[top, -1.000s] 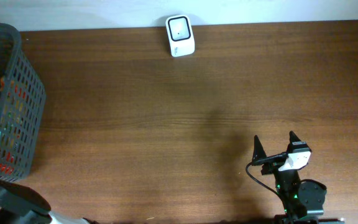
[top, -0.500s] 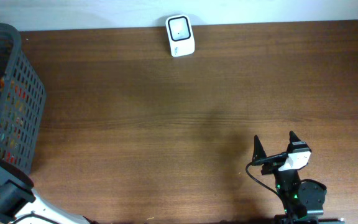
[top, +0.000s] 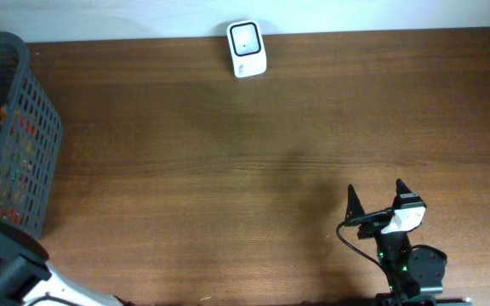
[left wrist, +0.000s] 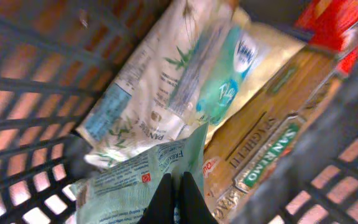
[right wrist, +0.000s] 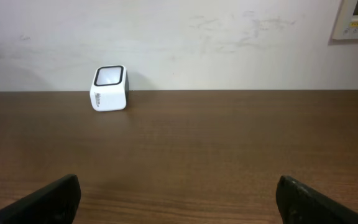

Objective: Scan the item barcode
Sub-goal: 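Reach the left gripper into the basket and grasp the green tissue pack, then carry the tissue pack to the table centre and release it, then reach the left gripper into the basket and grasp a small tissue pack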

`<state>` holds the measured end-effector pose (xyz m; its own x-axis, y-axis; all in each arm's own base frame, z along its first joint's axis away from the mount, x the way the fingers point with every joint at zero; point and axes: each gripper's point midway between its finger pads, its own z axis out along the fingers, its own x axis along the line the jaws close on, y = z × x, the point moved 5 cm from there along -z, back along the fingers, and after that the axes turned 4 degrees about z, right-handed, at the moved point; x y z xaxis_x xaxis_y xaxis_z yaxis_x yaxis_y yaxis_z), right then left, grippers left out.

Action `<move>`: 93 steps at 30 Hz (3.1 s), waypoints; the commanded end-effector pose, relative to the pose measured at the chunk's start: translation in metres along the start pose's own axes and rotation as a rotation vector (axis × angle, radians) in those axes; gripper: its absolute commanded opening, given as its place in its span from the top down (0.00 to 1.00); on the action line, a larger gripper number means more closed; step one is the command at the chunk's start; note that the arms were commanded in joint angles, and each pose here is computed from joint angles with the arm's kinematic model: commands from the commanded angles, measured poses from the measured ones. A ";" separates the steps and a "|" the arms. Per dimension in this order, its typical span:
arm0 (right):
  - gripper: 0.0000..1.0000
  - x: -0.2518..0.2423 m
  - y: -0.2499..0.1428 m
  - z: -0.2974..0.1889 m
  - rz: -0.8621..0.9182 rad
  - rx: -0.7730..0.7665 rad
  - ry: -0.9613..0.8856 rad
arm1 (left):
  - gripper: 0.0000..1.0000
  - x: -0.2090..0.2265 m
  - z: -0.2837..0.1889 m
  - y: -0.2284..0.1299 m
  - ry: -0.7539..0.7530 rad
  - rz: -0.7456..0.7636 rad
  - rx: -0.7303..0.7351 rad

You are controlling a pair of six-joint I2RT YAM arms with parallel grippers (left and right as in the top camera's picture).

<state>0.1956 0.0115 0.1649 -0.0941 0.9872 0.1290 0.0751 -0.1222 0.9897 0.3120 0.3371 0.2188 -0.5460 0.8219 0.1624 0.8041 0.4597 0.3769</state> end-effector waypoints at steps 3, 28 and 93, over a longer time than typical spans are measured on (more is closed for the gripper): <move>0.01 -0.002 -0.002 0.000 0.009 0.000 -0.012 | 1.00 0.001 -0.081 0.022 -0.033 -0.036 -0.240; 0.01 -0.002 -0.002 0.000 0.009 0.000 -0.012 | 1.00 -0.396 -0.176 -0.164 -0.707 0.754 -0.136; 0.01 -0.002 -0.002 0.000 0.009 0.000 -0.012 | 0.36 -0.041 0.113 0.022 -0.045 0.257 -0.078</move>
<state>0.1956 0.0115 0.1649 -0.0940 0.9870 0.1301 0.0752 -0.1233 0.9895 0.3761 0.3550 0.1316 -0.3366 0.9079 0.2499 0.8842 0.2134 0.4155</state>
